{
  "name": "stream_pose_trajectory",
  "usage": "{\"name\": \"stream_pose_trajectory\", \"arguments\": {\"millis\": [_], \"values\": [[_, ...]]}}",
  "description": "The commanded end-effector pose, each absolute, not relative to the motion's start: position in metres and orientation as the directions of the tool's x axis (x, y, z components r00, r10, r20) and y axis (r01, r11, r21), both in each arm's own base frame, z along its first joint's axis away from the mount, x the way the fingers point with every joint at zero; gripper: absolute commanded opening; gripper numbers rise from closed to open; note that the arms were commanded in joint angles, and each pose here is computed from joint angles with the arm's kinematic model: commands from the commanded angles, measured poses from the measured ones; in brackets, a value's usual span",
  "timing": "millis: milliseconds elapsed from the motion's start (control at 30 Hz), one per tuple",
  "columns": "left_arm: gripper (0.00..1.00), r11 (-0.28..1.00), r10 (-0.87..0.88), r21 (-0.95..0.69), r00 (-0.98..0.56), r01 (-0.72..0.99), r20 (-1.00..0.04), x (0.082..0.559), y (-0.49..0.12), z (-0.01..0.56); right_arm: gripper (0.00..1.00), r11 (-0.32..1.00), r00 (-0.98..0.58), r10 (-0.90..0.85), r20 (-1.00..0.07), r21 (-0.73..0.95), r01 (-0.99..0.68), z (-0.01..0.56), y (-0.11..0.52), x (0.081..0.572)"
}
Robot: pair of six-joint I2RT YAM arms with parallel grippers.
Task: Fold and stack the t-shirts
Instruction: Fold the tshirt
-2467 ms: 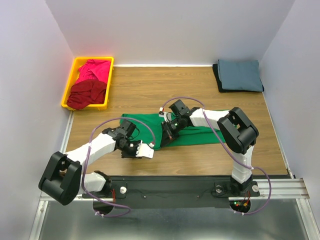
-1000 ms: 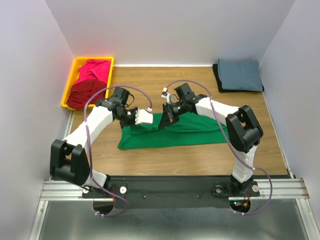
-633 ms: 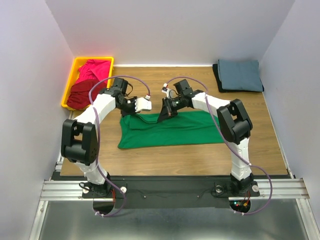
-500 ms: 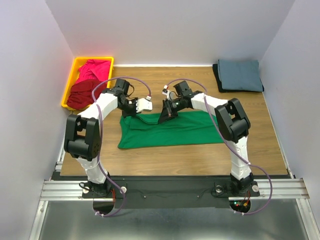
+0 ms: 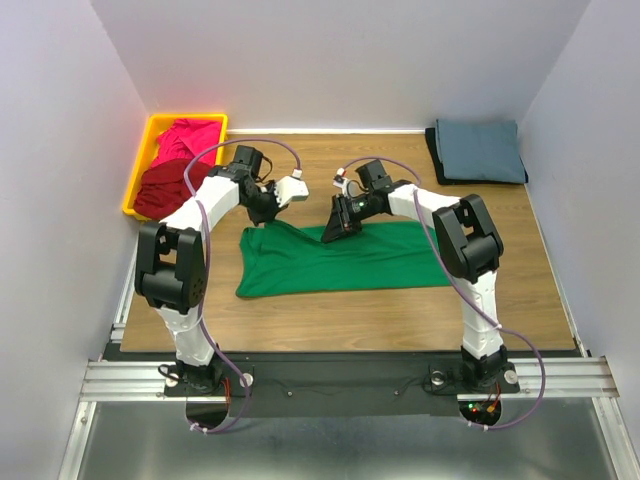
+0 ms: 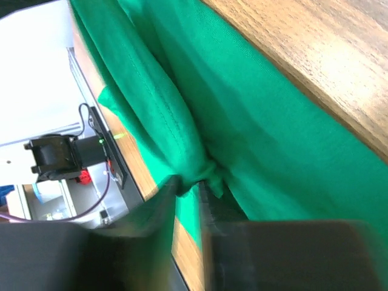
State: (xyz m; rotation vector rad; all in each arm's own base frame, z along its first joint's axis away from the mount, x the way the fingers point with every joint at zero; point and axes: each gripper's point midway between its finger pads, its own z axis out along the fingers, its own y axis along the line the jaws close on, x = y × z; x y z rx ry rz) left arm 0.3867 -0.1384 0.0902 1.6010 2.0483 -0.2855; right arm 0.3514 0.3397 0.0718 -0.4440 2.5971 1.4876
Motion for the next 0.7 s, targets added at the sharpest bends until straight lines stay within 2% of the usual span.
{"name": "stream_pose_trajectory", "arguments": {"millis": [0,67,233,333,500,667], "values": [[0.00,0.377,0.805,0.071,-0.289,0.924,-0.518,0.372,-0.143,0.107,0.33,0.429,-0.943,-0.185,-0.277,0.841,-0.331,0.093,0.338,0.354],[0.00,0.385,0.802,0.034,-0.316,0.922,-0.507,0.359,-0.147,0.105,0.43,0.419,-0.946,-0.181,-0.267,0.849,-0.320,0.096,0.335,0.352],[0.00,0.403,0.791,-0.037,-0.368,0.914,-0.489,0.326,-0.157,0.104,0.50,0.390,-0.942,-0.158,-0.296,0.857,-0.335,0.125,0.323,0.349],[0.00,0.388,0.792,-0.072,-0.373,0.919,-0.483,0.305,-0.166,0.106,0.62,0.386,-0.944,-0.139,-0.301,0.861,-0.331,0.135,0.310,0.348],[0.00,0.335,0.834,-0.110,-0.349,0.936,-0.427,0.265,-0.168,0.086,0.64,0.381,-0.939,-0.109,-0.326,0.859,-0.342,0.152,0.279,0.348],[0.00,0.307,0.879,-0.113,-0.327,0.945,-0.348,0.248,-0.154,0.061,0.64,0.417,-0.920,-0.098,-0.380,0.824,-0.384,0.160,0.249,0.353]]}}
